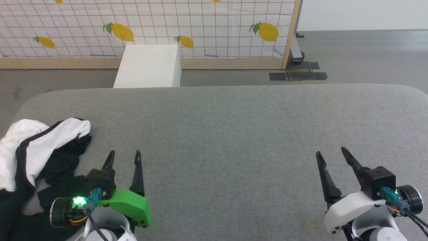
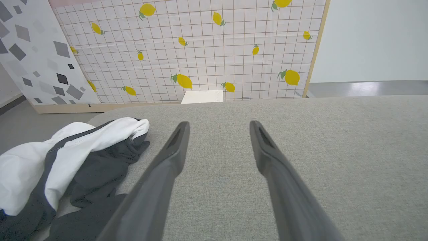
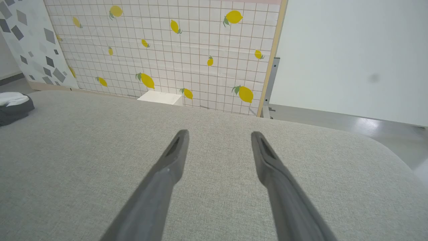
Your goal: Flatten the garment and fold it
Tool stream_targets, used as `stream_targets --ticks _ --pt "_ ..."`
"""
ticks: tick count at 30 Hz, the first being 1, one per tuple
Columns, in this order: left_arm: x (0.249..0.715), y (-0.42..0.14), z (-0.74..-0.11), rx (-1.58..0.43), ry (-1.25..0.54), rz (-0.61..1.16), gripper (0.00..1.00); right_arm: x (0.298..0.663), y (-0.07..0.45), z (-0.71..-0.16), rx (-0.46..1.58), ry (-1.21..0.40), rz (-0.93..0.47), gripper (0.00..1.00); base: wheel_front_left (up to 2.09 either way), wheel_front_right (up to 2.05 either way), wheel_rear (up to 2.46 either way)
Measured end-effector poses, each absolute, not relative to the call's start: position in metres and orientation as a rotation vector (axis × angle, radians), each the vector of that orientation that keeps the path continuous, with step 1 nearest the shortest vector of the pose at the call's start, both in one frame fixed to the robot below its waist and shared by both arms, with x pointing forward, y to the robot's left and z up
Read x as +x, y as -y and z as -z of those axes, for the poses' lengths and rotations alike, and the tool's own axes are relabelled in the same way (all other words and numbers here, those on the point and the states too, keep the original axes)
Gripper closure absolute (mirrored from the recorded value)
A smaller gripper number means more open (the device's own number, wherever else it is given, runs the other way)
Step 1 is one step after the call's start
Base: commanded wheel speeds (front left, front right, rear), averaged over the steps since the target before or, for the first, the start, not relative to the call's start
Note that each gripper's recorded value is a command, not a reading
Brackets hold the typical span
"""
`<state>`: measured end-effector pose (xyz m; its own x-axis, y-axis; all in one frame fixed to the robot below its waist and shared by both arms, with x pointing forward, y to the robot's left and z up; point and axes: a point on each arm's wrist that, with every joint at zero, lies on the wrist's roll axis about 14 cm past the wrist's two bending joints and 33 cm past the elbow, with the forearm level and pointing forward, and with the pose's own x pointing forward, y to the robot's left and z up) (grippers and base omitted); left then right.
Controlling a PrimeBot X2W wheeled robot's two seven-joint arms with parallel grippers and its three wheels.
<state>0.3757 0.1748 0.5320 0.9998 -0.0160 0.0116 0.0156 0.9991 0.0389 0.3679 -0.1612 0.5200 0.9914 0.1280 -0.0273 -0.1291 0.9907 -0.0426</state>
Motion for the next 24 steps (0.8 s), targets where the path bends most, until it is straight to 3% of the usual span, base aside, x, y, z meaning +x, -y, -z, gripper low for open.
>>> stream_targets --ticks 24 --pt "0.358 -0.203 -0.527 0.023 0.021 -0.099 0.0 0.38 0.133 -0.521 -0.039 -0.005 -0.213 0.0 0.0 0.0 0.0"
